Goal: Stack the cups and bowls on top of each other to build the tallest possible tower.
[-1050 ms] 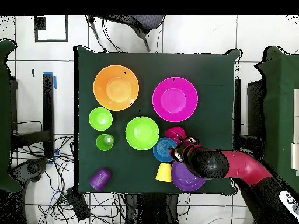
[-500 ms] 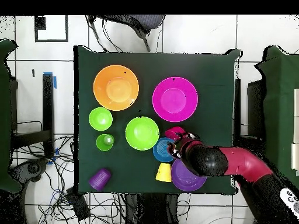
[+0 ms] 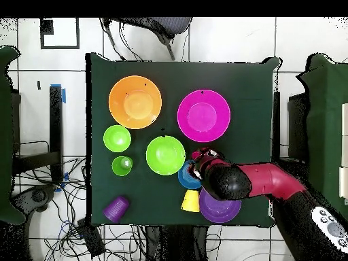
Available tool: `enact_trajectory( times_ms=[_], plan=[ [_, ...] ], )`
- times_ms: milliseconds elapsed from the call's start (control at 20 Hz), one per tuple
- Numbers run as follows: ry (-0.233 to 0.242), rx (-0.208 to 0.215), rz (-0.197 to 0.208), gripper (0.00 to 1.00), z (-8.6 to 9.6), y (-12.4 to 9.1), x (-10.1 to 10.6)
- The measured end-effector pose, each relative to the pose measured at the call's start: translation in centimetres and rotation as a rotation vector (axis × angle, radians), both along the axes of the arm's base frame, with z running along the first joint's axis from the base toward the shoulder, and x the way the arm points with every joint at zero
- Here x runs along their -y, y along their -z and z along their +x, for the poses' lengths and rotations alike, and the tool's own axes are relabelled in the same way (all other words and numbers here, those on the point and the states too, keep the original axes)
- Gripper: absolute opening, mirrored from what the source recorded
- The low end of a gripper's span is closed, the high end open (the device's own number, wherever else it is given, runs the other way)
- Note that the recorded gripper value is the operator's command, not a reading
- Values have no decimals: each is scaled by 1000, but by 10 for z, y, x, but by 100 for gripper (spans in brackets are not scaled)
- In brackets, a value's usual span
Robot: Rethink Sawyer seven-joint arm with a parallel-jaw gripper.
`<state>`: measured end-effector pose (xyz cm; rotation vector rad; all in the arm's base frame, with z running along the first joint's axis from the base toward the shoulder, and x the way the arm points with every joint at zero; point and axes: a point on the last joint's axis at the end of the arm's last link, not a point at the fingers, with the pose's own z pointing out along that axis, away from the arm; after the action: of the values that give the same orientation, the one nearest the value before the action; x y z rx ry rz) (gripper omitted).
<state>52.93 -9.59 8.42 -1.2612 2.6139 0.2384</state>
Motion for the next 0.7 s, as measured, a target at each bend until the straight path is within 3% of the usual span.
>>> enact_trajectory(
  times_ms=[150, 200, 350, 650, 700],
  plan=[
    [-38, 29, -19, 100, 6, 2, -10],
    [-66, 59, -32, 100, 12, 2, -17],
    [-84, 93, -42, 100, 18, 3, -21],
    [-113, 192, -79, 100, 33, 2, -18],
    [-128, 229, -103, 100, 37, 0, -15]
  ],
)
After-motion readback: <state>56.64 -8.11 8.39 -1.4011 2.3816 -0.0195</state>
